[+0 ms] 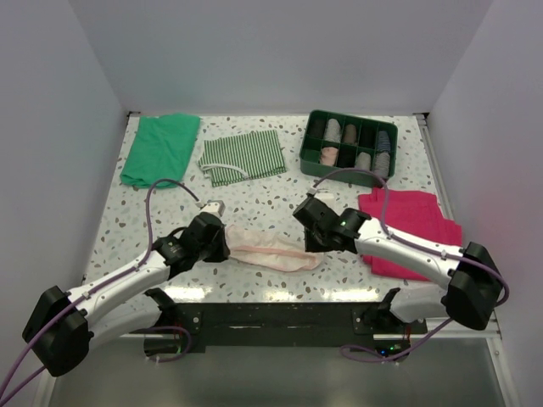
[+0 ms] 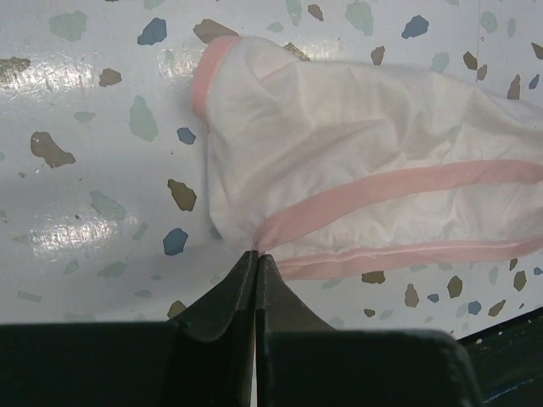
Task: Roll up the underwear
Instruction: Flatten out the underwear at the center of the board.
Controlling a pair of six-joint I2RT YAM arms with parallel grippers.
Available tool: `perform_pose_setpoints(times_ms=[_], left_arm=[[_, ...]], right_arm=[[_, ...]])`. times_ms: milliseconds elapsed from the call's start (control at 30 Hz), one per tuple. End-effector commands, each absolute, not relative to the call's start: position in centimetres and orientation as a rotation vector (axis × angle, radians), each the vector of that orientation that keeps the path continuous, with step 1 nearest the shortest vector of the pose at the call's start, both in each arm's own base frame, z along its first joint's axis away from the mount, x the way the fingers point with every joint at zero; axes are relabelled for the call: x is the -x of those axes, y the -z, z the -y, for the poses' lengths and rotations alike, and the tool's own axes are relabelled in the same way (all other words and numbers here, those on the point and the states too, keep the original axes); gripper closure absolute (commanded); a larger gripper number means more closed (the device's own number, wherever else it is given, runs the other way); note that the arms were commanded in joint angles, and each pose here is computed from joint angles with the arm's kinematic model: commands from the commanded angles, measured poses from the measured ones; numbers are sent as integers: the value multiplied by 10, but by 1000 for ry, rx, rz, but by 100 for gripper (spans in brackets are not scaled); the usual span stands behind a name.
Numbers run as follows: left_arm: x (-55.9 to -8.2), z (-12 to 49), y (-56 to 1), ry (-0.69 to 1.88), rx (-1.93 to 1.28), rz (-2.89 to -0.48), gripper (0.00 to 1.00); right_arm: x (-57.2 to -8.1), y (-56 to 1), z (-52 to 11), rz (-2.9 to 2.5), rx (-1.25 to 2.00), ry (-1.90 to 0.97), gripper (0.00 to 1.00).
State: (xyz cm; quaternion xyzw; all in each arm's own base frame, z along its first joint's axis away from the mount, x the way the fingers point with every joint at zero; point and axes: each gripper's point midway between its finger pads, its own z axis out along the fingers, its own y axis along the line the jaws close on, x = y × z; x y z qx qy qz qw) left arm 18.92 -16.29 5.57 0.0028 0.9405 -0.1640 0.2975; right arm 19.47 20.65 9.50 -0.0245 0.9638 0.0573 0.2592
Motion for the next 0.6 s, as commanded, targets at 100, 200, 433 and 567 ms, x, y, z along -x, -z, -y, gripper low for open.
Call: perform_pose_setpoints(times_ms=[100, 200, 433, 567], left_arm=[[-193, 176, -67, 517, -61, -2452, 95], [-192, 175, -65, 516, -61, -2452, 95], [-191, 176, -64, 522, -70, -2456, 95], [-191, 175, -63, 517, -72, -2459, 95]], right_arm=[[-185, -75, -223, -2675, 154, -59, 75], [-185, -65, -221, -2688, 153, 6, 77], [-185, -48, -201, -2694, 150, 180, 74], [-181, -39, -200, -2724, 157, 192, 73]])
